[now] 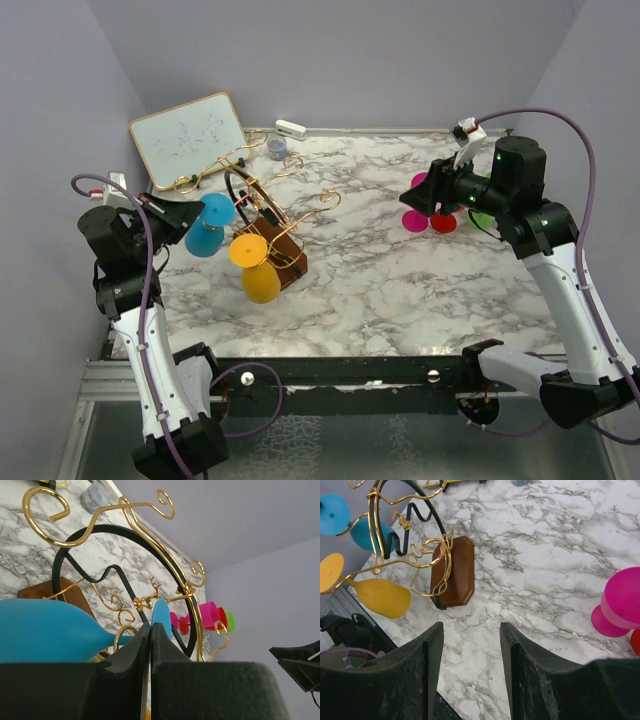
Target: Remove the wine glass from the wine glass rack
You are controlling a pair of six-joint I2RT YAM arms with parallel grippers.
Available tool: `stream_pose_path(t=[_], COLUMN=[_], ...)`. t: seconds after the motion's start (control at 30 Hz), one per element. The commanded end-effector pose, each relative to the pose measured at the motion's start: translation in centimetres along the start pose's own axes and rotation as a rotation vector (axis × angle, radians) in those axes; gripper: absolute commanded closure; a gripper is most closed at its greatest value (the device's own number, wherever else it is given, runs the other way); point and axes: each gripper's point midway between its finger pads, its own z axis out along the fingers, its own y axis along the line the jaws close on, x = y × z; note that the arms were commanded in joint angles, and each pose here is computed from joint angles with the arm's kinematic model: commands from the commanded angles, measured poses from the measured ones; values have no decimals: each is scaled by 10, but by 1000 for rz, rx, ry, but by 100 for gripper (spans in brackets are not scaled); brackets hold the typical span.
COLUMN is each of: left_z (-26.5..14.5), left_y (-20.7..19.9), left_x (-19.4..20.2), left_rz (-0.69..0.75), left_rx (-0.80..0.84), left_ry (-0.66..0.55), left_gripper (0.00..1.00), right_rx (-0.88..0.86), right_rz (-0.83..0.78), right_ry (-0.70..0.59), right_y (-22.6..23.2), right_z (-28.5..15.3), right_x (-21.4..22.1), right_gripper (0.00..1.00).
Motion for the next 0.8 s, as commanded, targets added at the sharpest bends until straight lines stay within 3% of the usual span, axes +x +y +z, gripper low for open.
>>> stream_pose_path(t=[0.0, 0.43, 0.77], left_z=[-6, -12, -14], left_y=[4, 7, -8], left_x=[3, 5, 14], left_rz=[46, 58, 78], left_rx=[-40, -73, 9], left_ry=[-9, -26, 2], left_gripper=[100, 100, 100], right_rx=[7, 1, -5], right_rz=[-18, -14, -4], right_ry=[-33, -24, -14], right_y=[1, 0, -1], right_z=[-1, 3, 6], right_x=[-7, -6, -4], right_gripper=[51, 51, 51])
